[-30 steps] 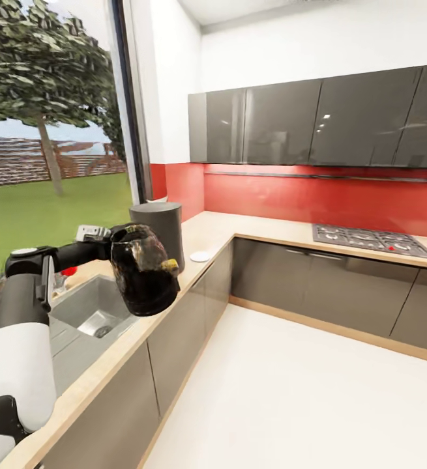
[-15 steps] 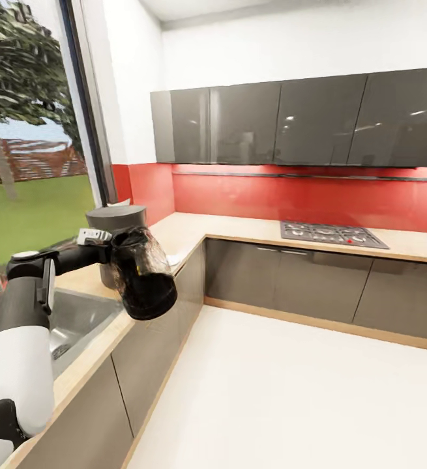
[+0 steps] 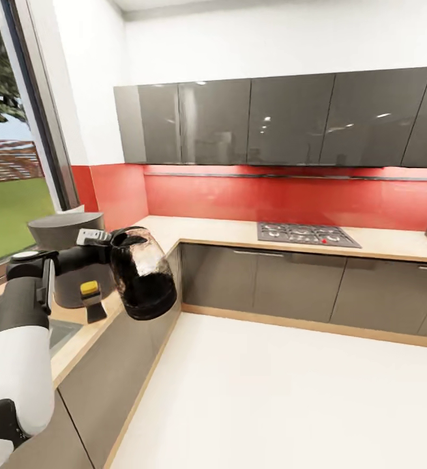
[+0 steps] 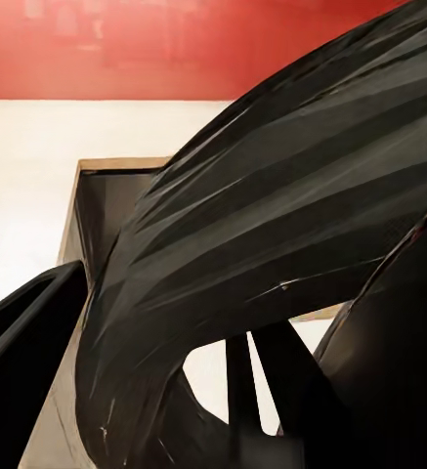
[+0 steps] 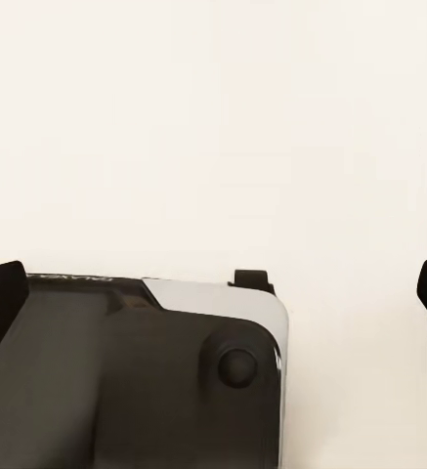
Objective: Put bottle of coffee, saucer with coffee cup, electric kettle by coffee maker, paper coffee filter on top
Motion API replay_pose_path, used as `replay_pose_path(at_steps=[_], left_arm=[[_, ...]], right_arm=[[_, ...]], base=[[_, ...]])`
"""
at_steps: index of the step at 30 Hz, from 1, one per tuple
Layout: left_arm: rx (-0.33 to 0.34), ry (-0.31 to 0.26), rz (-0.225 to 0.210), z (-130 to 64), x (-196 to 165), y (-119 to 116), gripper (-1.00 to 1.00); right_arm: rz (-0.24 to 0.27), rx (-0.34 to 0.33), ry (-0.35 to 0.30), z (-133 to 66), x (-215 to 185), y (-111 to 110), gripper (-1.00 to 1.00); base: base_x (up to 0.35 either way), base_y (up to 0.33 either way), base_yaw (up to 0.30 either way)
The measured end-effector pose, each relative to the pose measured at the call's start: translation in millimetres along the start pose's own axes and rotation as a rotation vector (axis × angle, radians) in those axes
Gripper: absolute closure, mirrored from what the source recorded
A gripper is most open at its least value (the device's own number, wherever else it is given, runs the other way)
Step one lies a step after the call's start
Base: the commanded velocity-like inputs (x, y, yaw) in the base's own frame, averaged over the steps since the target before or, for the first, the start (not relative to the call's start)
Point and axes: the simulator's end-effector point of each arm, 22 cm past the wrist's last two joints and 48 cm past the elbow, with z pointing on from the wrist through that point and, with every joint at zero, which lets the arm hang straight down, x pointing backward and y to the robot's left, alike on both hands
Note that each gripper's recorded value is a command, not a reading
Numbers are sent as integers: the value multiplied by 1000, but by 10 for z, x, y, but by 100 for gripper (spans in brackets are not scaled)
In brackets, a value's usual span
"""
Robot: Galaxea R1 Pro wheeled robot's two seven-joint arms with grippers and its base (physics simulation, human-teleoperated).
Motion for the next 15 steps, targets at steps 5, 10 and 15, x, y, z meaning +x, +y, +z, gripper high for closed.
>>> replay_pose_path(at_steps=[5,10,15], left_arm=[[4,19,11,48,-18,-20,100],[0,20,22,56,-52,-18,100],[-3,40,17,55,105,-9,100]], right_arm=[[9,-13,-12,15,-56,115,-100],[15,0,-12,8,-56,19,-100],[14,1,-11,8,-54,17,-100]], base=[[0,0,0],[0,0,0],[0,0,0]])
